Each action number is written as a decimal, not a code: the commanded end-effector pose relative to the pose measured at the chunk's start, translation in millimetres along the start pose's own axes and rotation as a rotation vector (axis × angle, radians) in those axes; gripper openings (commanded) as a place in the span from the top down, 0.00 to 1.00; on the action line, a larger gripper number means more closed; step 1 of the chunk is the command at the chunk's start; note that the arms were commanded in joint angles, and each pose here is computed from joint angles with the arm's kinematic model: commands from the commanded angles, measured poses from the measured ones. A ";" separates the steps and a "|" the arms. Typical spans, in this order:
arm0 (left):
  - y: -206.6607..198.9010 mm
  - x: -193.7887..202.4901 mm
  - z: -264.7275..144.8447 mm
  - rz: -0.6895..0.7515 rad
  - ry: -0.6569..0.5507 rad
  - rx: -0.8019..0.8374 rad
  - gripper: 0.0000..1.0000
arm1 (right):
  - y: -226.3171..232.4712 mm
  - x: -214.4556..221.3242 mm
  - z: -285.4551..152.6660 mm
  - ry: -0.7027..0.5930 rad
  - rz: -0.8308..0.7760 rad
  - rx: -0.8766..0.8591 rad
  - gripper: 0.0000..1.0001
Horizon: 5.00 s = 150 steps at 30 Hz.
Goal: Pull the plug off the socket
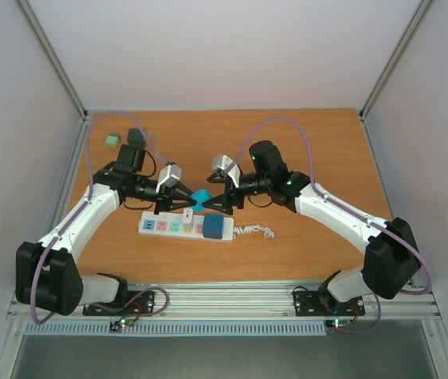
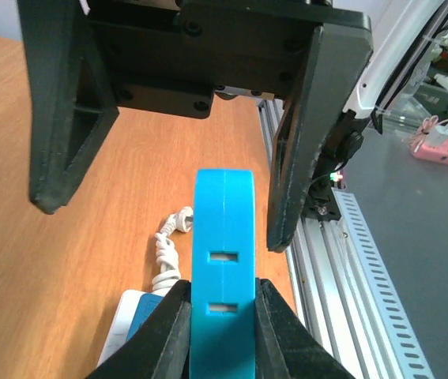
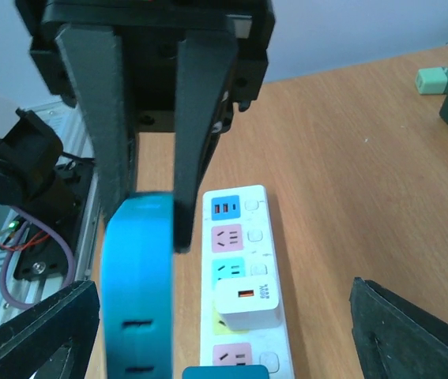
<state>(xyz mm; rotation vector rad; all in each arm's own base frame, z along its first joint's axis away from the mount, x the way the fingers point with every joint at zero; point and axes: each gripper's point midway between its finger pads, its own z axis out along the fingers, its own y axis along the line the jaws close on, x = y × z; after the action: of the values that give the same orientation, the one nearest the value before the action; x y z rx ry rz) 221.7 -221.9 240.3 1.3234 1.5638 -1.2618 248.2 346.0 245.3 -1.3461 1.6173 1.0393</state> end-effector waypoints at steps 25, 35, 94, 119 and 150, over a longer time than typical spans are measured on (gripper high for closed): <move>-15.8 6.9 -2.0 0.003 -0.034 0.043 0.99 | -38.0 -7.7 13.5 -0.016 0.164 0.074 0.14; 24.2 -6.5 -10.7 -0.006 -0.011 -0.189 0.99 | -13.8 -40.7 -5.9 -0.067 0.129 0.009 0.10; 277.4 182.2 -335.5 -0.132 0.831 -1.639 0.99 | -124.1 21.1 -64.1 -0.044 0.396 0.644 0.01; 281.2 183.1 -302.4 -0.267 0.703 -1.460 0.02 | -98.1 24.1 -51.7 -0.003 0.347 0.479 0.02; 113.6 148.4 -102.7 -0.030 0.603 -0.511 0.01 | -14.2 115.7 -3.9 0.280 0.239 0.025 0.01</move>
<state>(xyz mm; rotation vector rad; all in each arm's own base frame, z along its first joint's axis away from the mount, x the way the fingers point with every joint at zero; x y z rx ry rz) 321.8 -75.8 104.2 1.3145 2.1754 -0.3864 258.0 294.0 149.9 -1.2724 2.0506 0.9798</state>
